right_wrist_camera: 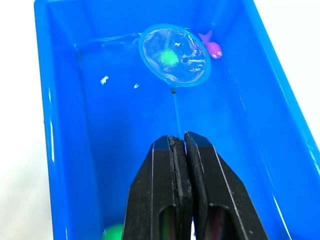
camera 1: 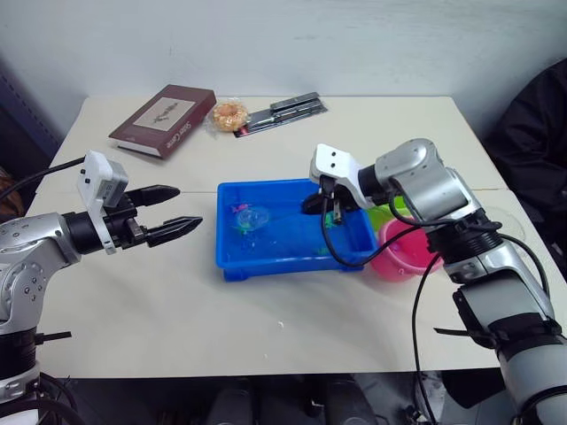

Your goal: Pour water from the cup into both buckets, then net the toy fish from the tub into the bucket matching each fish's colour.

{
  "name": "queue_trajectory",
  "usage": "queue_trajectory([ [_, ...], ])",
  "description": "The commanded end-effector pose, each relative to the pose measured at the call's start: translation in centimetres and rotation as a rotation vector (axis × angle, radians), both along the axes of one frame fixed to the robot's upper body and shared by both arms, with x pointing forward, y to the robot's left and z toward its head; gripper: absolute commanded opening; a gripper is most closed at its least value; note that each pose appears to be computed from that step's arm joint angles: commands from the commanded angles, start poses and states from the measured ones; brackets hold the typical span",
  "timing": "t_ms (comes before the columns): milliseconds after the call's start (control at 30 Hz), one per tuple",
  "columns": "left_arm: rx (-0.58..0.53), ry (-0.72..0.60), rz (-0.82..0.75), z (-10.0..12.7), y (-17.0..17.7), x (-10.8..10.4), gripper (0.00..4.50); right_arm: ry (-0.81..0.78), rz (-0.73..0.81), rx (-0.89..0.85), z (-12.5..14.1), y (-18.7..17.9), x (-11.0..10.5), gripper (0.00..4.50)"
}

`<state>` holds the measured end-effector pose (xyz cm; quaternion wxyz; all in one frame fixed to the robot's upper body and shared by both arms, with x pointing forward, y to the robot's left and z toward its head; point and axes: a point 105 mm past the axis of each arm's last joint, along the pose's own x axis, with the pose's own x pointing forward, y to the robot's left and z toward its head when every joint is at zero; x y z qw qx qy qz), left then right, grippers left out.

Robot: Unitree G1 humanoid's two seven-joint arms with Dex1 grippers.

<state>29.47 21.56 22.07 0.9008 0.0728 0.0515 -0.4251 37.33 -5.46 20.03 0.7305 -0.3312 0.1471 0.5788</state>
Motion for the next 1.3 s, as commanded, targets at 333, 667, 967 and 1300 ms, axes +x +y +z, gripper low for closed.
queue_trajectory([
  [333,-0.006,-0.042,-0.002,1.3,0.2,-0.1,4.45,0.040,-0.031,0.008,-1.1,0.9,1.8,0.00],
  [667,-0.006,-0.038,0.006,1.1,0.7,-0.2,4.45,0.059,-0.057,0.032,-1.8,2.2,3.1,0.00],
  [967,-0.018,-0.050,0.022,1.0,0.5,0.0,4.45,0.074,-0.092,0.086,-1.2,2.1,3.8,0.00],
  [1300,-0.023,-0.062,0.017,1.1,0.2,0.6,4.45,-0.043,-0.005,0.071,0.1,1.8,3.9,0.00],
])
